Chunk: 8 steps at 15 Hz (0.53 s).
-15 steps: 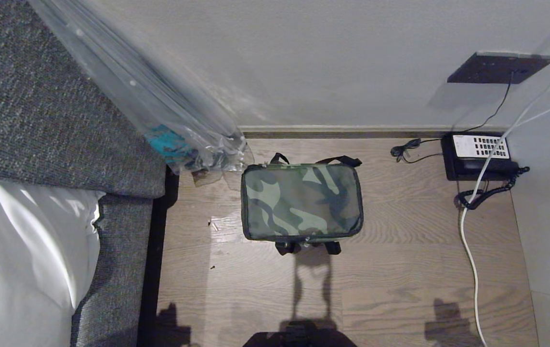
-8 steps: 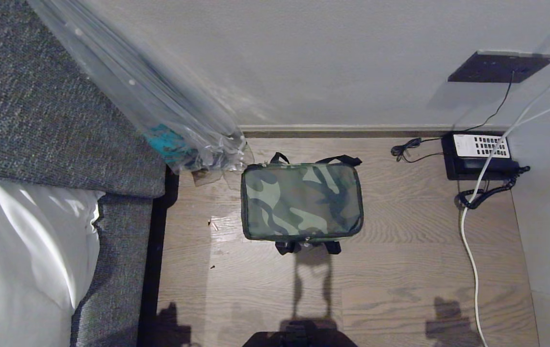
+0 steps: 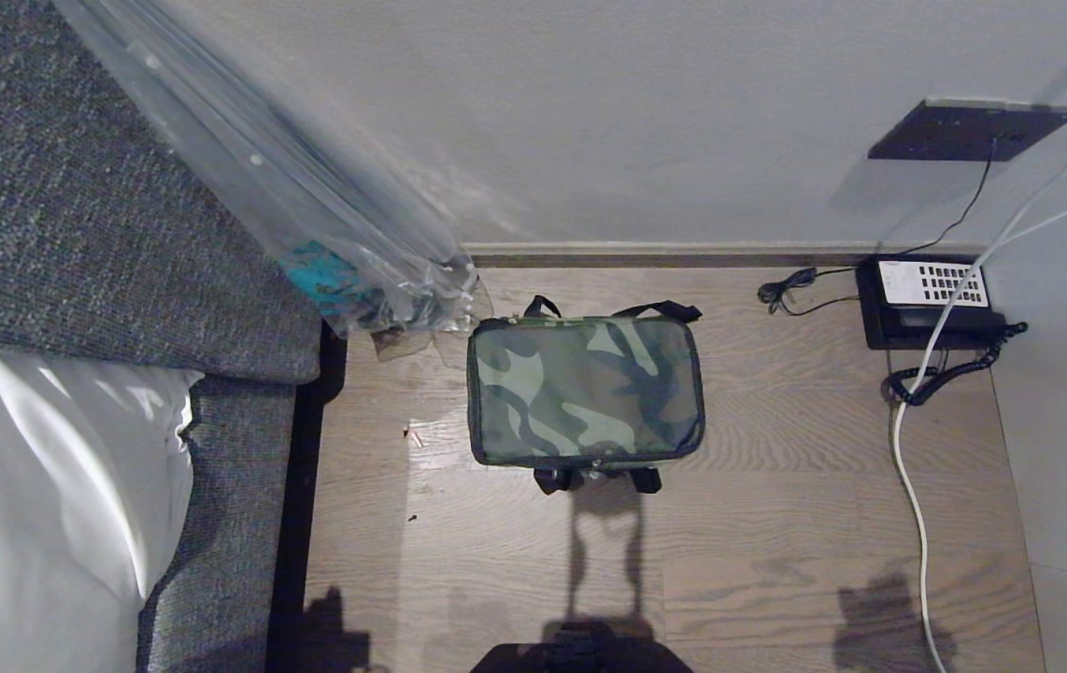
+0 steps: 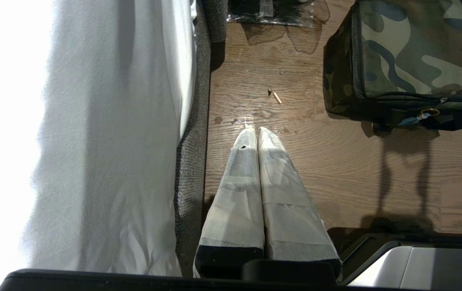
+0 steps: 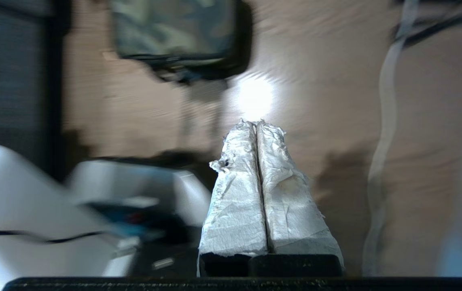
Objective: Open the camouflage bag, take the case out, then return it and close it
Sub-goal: Open the top of the storage box
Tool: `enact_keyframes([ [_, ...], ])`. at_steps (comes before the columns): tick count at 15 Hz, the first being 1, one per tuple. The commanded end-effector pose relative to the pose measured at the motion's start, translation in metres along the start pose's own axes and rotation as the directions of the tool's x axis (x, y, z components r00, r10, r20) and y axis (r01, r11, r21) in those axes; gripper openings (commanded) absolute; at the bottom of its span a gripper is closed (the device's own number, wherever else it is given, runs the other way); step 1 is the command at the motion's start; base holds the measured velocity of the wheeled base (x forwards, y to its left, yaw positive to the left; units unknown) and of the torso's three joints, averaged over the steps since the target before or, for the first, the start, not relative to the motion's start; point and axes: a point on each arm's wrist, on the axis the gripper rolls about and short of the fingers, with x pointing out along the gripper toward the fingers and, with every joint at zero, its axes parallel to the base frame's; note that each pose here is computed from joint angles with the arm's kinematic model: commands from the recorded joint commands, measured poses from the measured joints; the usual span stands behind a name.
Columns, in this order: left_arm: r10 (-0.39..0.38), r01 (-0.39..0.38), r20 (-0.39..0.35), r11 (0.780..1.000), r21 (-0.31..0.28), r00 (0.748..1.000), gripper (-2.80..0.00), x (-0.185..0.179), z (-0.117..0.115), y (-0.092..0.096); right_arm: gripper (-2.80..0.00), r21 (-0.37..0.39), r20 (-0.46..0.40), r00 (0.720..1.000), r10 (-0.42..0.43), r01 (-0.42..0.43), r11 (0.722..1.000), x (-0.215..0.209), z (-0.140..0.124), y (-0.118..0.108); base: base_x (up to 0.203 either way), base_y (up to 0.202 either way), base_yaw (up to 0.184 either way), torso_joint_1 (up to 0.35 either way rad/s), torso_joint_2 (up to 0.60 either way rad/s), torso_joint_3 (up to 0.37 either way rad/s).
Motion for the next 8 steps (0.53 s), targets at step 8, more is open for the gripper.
enact_keyframes([
  [8, 0.000, 0.000, 0.001, 1.000, 0.000, 1.000, -2.80, 0.000, 0.000, 0.000, -2.80, 0.189, -0.623, 0.763, 0.173, -0.068, 0.980, 0.187, 0.061, -0.030, 0.000, 0.000, 0.000, 0.000, 0.00, 0.000],
])
